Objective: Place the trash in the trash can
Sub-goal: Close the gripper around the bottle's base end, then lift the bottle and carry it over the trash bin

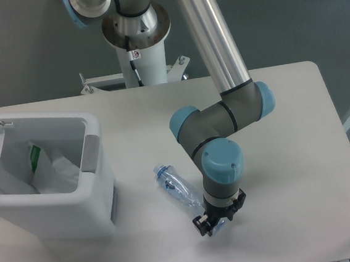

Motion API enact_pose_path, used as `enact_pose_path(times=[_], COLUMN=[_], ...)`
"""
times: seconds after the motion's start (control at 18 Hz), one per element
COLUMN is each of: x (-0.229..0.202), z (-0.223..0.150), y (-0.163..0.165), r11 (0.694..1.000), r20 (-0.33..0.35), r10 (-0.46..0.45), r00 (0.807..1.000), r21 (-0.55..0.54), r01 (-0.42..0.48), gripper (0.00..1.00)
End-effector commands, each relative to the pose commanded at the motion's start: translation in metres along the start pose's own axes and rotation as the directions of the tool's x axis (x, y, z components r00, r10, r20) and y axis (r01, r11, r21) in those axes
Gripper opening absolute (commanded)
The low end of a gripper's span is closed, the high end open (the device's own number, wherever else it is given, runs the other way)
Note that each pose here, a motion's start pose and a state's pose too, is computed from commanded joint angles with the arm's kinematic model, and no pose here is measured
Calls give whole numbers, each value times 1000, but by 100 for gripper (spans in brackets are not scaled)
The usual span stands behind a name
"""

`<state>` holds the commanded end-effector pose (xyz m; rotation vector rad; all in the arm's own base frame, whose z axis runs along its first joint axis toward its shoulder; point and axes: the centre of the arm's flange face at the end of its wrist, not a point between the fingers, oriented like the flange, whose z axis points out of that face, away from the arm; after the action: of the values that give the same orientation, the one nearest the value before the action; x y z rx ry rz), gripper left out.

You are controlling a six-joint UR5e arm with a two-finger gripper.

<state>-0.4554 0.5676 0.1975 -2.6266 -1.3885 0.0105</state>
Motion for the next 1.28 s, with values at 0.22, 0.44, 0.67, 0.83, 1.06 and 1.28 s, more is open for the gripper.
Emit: enact_pose_path(times=[0.22, 0.44, 0.67, 0.83, 1.06, 1.28], x=[8, 9, 11, 13, 19, 28], z=[-16, -44, -110, -164, -232, -293], y=[2, 6, 0, 1, -12, -21], r11=[1000, 999, 988, 971, 930, 839], r20=[-4, -5, -15, -14, -12, -12], r10=[12, 15, 23, 60, 101, 139], r00=[1000, 1000, 1000, 998, 995, 990], r21=[19, 50, 151, 233, 357, 533], r01=[-12, -15, -21, -56, -90, -111], gripper=[66, 66, 66, 66, 66, 66])
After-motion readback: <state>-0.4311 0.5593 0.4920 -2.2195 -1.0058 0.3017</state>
